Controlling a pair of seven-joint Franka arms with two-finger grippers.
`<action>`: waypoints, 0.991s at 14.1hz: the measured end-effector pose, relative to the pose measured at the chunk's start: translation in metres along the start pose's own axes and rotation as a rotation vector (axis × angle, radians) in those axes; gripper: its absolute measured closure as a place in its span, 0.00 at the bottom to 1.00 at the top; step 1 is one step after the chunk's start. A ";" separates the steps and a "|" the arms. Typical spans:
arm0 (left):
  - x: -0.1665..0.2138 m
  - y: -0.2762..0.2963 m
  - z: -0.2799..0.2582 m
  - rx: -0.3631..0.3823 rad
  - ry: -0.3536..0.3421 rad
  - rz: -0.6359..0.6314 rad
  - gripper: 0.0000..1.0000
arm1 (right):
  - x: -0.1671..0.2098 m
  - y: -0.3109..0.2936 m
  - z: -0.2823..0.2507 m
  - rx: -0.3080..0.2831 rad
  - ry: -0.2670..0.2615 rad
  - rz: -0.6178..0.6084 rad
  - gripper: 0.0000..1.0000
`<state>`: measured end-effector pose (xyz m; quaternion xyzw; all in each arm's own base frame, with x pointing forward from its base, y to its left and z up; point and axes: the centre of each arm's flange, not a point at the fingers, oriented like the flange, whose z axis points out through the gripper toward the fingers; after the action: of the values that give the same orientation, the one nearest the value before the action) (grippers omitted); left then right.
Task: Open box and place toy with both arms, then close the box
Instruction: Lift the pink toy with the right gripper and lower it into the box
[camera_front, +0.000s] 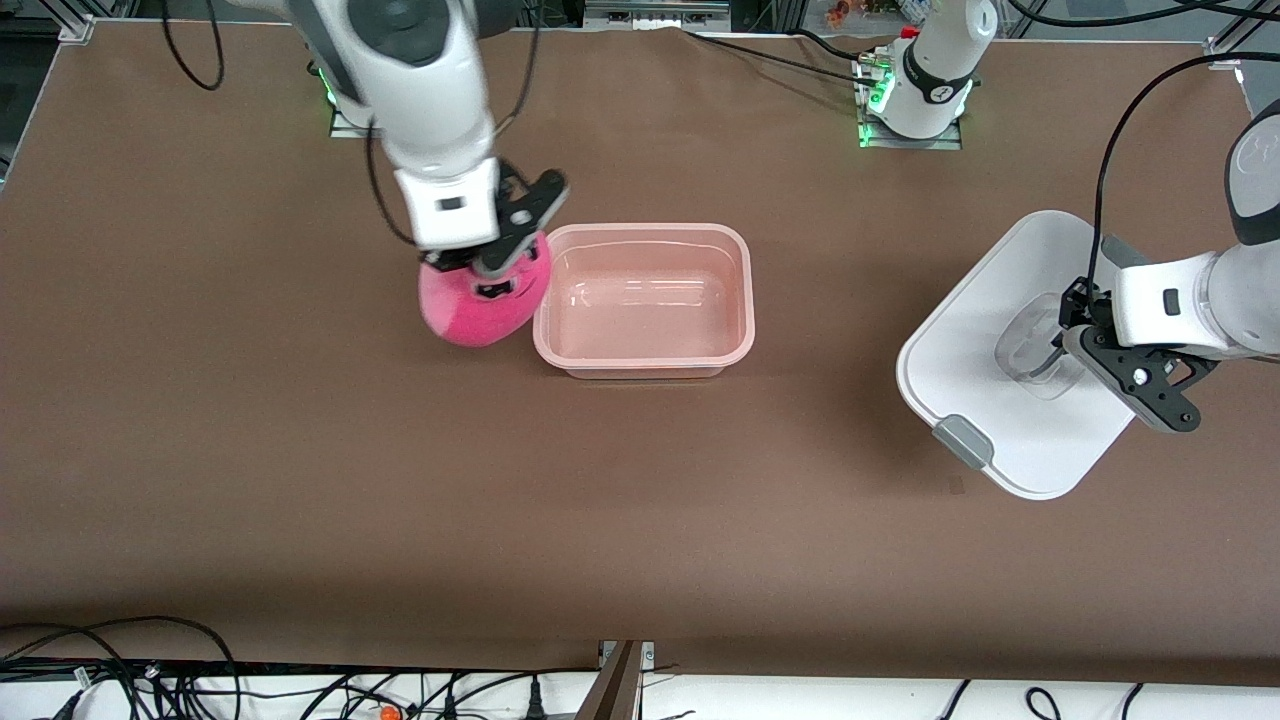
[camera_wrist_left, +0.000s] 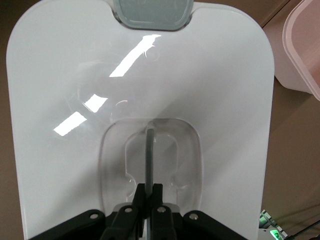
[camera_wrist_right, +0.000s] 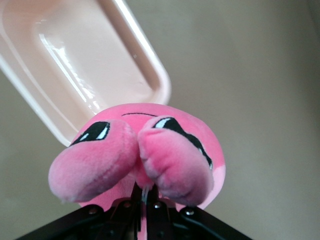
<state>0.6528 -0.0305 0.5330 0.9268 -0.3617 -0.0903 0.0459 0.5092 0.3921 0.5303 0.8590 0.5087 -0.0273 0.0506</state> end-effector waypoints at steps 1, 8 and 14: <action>0.000 0.000 0.000 0.000 0.000 0.000 0.93 | 0.014 -0.018 0.004 -0.006 -0.007 -0.049 0.94; 0.002 0.003 0.000 0.000 -0.001 0.006 0.93 | 0.081 -0.087 0.043 -0.090 -0.129 -0.264 0.94; 0.002 0.002 0.000 0.000 -0.001 0.003 0.93 | 0.105 -0.093 0.068 -0.114 -0.169 -0.317 0.94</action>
<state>0.6528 -0.0327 0.5325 0.9261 -0.3633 -0.0906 0.0460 0.4784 0.5207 0.4473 0.7584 0.6324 -0.0781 0.1371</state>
